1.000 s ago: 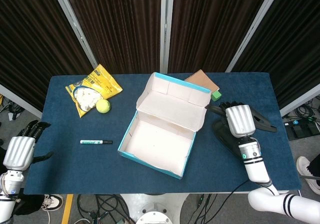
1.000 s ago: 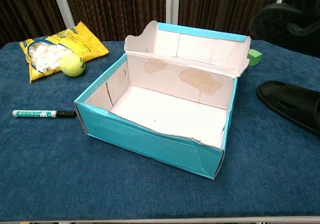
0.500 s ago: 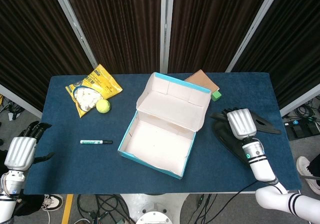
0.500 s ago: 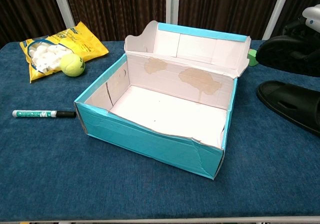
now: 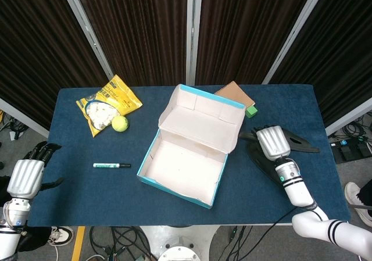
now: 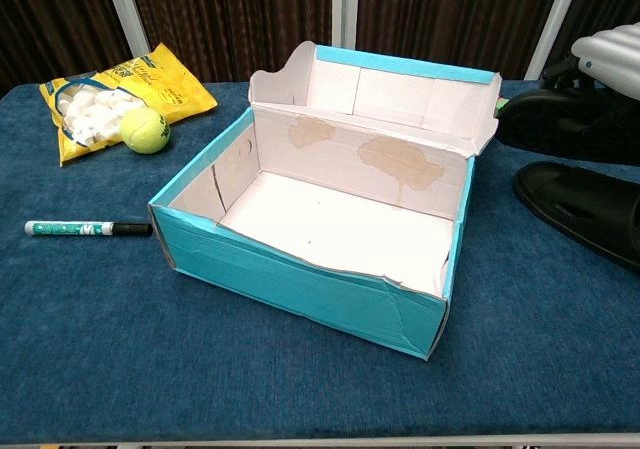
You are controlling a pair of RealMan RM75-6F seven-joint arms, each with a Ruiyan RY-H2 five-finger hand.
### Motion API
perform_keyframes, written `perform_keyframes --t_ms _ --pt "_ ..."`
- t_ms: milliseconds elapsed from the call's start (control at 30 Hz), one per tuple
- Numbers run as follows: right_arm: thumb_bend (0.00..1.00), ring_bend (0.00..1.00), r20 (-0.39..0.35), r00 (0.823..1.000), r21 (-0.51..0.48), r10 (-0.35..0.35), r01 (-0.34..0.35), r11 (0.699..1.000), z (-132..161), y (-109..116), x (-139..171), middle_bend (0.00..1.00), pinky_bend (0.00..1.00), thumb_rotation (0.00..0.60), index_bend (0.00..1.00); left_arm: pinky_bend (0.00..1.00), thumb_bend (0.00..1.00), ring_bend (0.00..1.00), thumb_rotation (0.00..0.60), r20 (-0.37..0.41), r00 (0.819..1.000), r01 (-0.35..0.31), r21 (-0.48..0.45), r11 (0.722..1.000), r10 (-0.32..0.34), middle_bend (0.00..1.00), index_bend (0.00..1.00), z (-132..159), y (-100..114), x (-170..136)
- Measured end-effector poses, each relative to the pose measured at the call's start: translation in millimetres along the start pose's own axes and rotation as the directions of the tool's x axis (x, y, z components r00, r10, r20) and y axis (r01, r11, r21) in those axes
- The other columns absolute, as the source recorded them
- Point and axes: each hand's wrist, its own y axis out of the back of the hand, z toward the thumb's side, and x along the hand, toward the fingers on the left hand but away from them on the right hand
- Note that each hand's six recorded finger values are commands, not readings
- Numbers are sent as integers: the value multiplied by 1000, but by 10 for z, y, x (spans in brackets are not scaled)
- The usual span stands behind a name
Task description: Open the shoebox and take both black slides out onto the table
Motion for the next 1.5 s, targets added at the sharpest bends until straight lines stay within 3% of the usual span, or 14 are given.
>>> perform_keyframes --t_ms 167,267,367,767,967,1167,1333,1500 --pt "60 116 -25 997 -9 67 -67 998 54 -69 11 340 186 600 247 326 70 114 600 0 1000 -2 -2 1000 2 197 210 -3 9 -7" --pt "4 19 -40 995 -20 91 -92 996 63 -49 46 238 110 600 112 326 70 114 600 3 1000 -4 -4 1000 4 197 209 5 13 -6" --pt "0 0 -50 993 -29 104 -105 994 56 -13 89 173 69 600 52 326 70 114 600 6 1000 -8 -7 1000 8 197 209 16 19 0" --pt "0 0 -92 995 -110 48 -58 992 162 241 293 141 45 600 13 326 70 114 600 11 1000 -18 -5 1000 18 197 209 46 52 15" --pt "0 0 -64 998 -150 0 -10 989 89 365 515 96 7 600 0 326 70 114 600 8 1000 -21 -3 1000 21 197 210 46 62 14" --pt "9 0 62 997 -173 -41 51 984 -232 438 853 61 0 600 0 326 71 114 600 2 1000 -27 -4 1000 27 197 209 34 70 9" --pt "19 0 201 978 -172 -57 93 981 -583 415 1245 29 0 600 0 326 70 114 600 -1 999 -34 -9 999 34 197 209 33 75 10" --pt "19 0 305 952 -187 -33 94 978 -822 247 1669 24 0 600 0 326 70 113 600 -2 999 -34 -8 999 34 197 209 37 69 -1"
